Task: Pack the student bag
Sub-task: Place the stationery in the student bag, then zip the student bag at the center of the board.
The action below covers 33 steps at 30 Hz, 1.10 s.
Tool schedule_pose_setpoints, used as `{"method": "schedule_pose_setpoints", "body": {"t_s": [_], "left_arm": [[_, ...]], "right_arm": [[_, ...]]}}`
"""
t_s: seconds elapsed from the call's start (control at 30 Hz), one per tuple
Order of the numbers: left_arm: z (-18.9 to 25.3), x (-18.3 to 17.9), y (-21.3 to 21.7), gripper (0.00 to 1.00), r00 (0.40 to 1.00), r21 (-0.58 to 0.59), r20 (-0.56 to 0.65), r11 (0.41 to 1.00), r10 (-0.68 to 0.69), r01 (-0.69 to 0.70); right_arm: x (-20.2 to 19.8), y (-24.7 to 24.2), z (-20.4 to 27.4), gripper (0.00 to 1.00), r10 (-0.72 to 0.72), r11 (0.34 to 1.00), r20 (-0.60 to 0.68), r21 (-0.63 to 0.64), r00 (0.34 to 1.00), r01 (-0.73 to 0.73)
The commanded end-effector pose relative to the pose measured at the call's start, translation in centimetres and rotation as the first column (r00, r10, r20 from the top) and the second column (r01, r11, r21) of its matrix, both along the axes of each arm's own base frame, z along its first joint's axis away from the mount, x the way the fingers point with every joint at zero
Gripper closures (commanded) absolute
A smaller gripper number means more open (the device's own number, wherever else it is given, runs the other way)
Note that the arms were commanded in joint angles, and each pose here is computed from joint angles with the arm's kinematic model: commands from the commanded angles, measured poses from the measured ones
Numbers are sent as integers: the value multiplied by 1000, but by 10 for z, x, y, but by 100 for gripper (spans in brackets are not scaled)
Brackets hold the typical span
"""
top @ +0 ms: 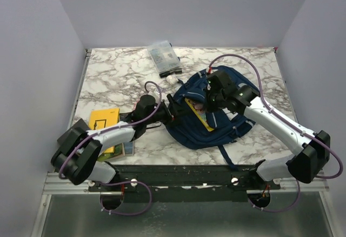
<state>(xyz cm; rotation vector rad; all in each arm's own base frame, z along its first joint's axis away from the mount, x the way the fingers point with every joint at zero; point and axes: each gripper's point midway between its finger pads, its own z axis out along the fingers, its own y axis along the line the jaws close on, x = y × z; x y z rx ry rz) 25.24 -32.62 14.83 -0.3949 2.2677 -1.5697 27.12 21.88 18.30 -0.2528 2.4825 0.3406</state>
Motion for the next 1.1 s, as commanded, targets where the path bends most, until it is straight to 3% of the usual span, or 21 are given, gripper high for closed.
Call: {"method": "schedule_pose_setpoints", "body": {"t_s": [0.0, 0.13, 0.2, 0.33, 0.37, 0.47, 0.53, 0.6, 0.67, 0.87, 0.97, 1.07], "left_arm": [[24, -20, 34, 2, 953, 38, 285, 994, -106, 99], [46, -10, 61, 2, 886, 116, 436, 986, -159, 120], [53, 3, 68, 1, 879, 160, 447, 981, -169, 108], [74, 26, 67, 6, 916, 77, 374, 989, -145, 126], [73, 32, 66, 6, 931, 61, 340, 991, -135, 121], [62, 39, 64, 7, 953, 53, 277, 992, -122, 111], [45, 40, 66, 6, 970, 63, 221, 994, -102, 91], [28, 36, 66, 7, 980, 68, 167, 993, -107, 97], [19, 30, 67, 7, 983, 74, 145, 992, -114, 104], [8, 2, 80, 7, 979, 102, 167, 990, -115, 98], [11, -10, 85, 6, 976, 112, 181, 989, -119, 100], [13, -20, 89, 7, 974, 124, 187, 987, -126, 104]], "right_arm": [[-3, 2, 23, 99, 39, 996, 67, 73, 997, -44], [-11, -8, 20, 100, 61, 997, 69, 43, 996, -64], [-15, -12, 18, 100, 64, 997, 72, 43, 995, -67], [-30, -10, 8, 99, 79, 992, 43, 93, 996, -83], [-33, -9, 4, 96, 65, 992, 21, 108, 998, -67], [-56, 0, -22, 69, 84, 982, -98, 180, 992, -65], [-70, 4, -40, 60, 82, 971, -156, 236, 984, -44], [-81, 14, -49, 42, 117, 947, -188, 317, 975, -52], [-83, 21, -46, 35, 127, 932, -190, 360, 974, -52], [-27, 18, -14, 21, -149, 925, -113, 334, 982, 179], [11, 12, -13, 21, -359, 886, -113, 270, 927, 376], [39, 9, -19, 22, -466, 866, -102, 151, 879, 477]]}}
